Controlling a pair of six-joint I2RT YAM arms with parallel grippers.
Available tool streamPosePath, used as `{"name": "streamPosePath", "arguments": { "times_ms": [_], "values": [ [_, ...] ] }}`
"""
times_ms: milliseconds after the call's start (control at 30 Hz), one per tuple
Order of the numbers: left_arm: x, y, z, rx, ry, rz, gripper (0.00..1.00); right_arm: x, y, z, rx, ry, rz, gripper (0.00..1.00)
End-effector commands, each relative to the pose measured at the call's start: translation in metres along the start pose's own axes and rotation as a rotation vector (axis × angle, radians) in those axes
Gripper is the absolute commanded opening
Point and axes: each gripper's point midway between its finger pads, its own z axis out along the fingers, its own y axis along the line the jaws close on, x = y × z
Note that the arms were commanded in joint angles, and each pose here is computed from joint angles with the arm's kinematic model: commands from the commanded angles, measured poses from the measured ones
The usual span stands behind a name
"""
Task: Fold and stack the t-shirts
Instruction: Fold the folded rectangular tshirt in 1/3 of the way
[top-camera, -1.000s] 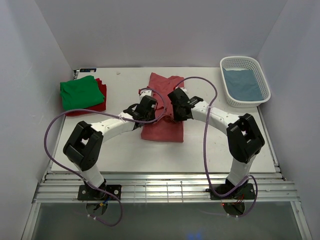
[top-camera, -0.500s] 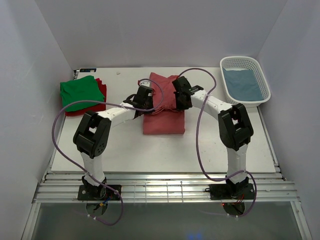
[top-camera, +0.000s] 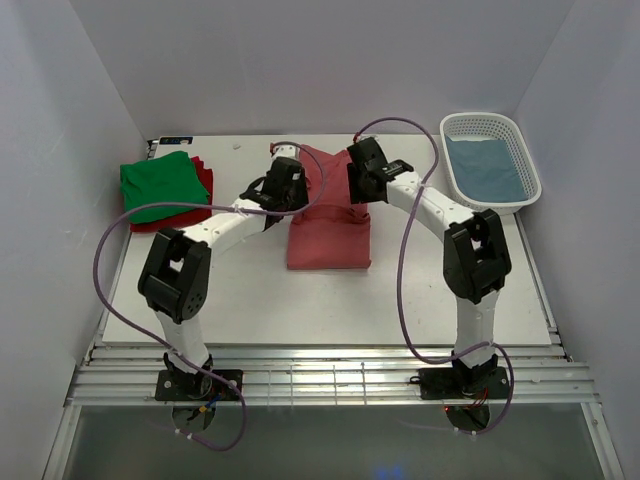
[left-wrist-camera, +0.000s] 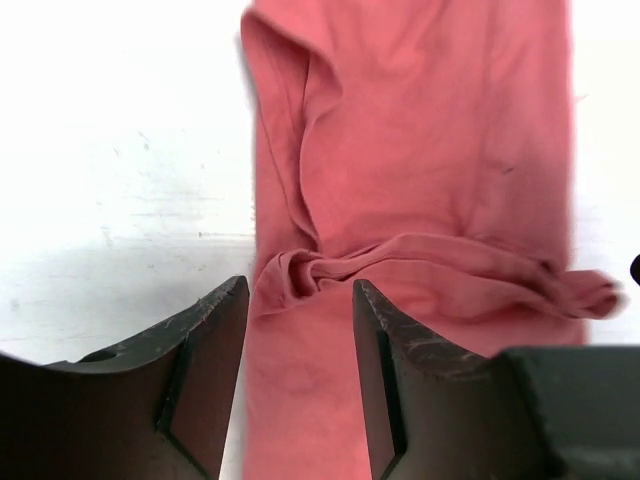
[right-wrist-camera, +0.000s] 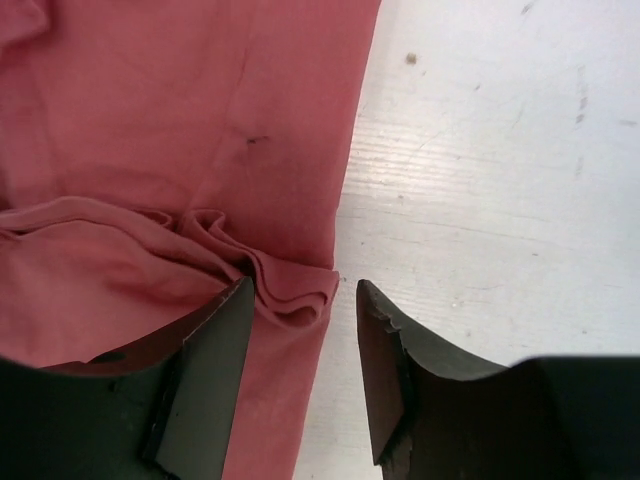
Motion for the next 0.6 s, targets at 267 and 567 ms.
{"name": "streamPosePath", "arguments": {
  "times_ms": [267,567],
  "values": [
    [0.028,-0.036,-0.058,0.238,0.064,-0.22,0.25,0.019,0.043,-0.065,-0.339,-0.032,0.09,0.08],
    [0.065,-0.057,-0.047,0.319,0.161,-0.257,0.08,0.038,0.064,-0.025,-0.387,0.062,0.092,0.08]
  ]
}}
